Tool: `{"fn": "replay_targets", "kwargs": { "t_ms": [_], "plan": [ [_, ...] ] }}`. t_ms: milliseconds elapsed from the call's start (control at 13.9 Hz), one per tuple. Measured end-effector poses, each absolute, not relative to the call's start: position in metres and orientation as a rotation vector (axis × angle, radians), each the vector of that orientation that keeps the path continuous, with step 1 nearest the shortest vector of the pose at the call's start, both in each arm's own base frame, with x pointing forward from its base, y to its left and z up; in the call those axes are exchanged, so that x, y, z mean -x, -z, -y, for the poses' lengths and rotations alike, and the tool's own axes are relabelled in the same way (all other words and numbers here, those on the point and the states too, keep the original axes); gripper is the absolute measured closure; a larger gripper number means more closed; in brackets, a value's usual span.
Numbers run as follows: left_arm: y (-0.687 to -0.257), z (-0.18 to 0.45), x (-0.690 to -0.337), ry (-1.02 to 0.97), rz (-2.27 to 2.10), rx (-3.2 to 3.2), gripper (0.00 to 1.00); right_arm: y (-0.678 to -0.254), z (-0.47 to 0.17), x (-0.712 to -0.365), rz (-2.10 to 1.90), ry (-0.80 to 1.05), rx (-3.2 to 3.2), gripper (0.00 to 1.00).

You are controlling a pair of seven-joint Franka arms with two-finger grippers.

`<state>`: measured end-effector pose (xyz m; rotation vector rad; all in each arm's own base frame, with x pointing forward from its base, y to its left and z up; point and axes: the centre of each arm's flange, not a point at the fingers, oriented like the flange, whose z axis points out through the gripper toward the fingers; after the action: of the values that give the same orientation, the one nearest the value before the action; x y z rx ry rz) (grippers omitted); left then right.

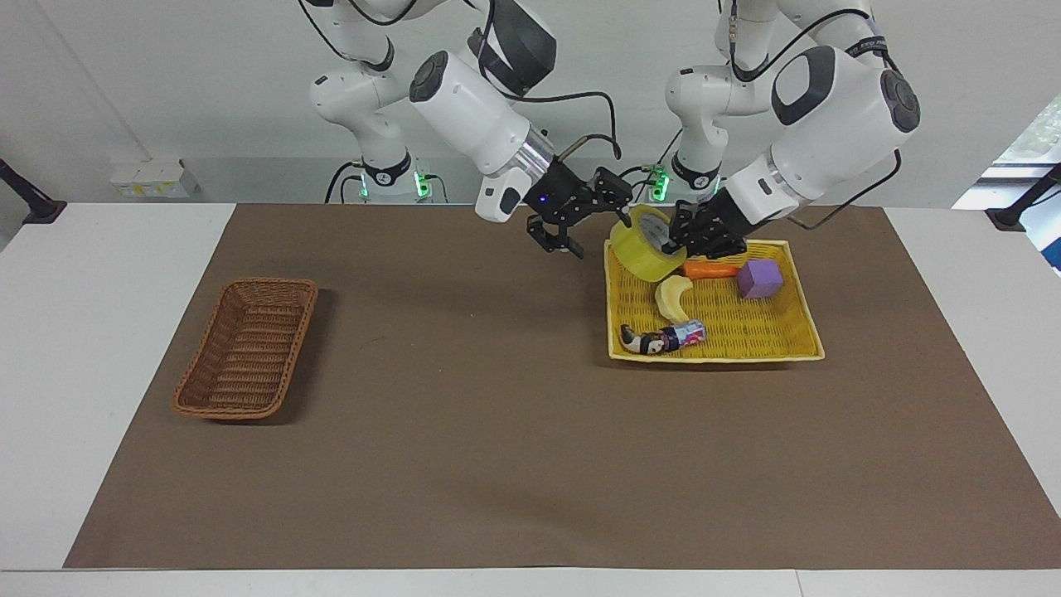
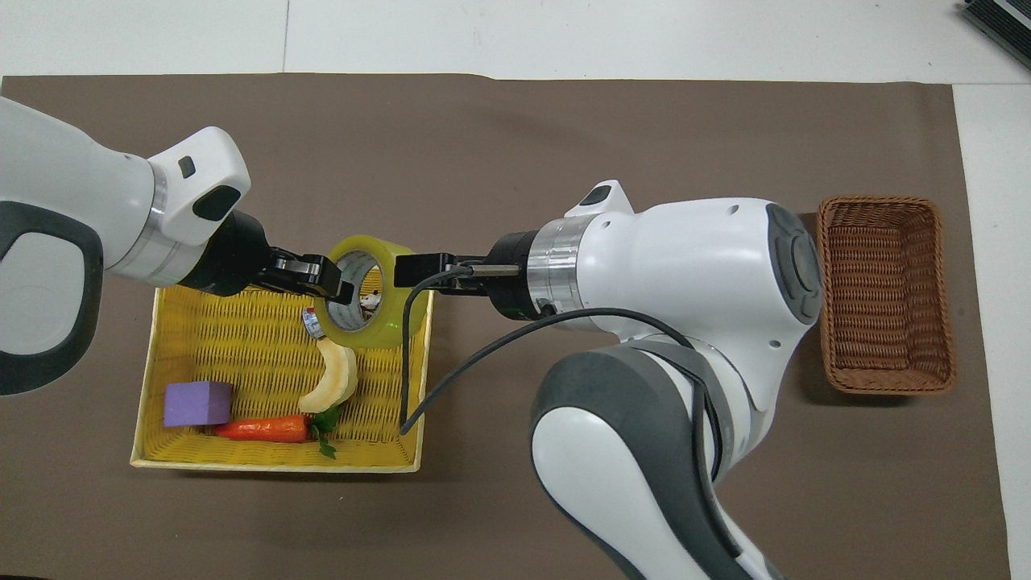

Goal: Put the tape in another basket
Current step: 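Carry the tape with the right gripper while the left gripper withdraws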

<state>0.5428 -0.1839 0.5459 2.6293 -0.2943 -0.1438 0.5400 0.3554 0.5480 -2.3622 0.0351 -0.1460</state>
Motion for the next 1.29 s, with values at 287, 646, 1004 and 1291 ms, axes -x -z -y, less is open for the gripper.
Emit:
{"fn": "replay_targets", "kwargs": {
  "t_ms": [287, 646, 1004, 1291],
  "plan": [
    [-0.546, 0.213, -0.529, 0.073, 0.345, -2.623, 0.78, -0.552, -0.352, -0.544, -0.066, 0.19, 2.339, 0.0],
    [-0.555, 0.254, -0.513, 0.078, 0.262, -2.587, 0.78, -0.544, -0.35, -0.542, -0.04, 0.204, 2.35, 0.0],
    [-0.559, 0.249, -0.516, 0.078, 0.208, -2.54, 0.78, -0.548, -0.342, -0.543, -0.031, 0.221, 2.348, 0.34],
    [-0.558, 0.252, -0.517, 0.08, 0.18, -2.499, 0.78, -0.553, -0.334, -0.545, -0.033, 0.21, 2.346, 0.42]
  ]
}}
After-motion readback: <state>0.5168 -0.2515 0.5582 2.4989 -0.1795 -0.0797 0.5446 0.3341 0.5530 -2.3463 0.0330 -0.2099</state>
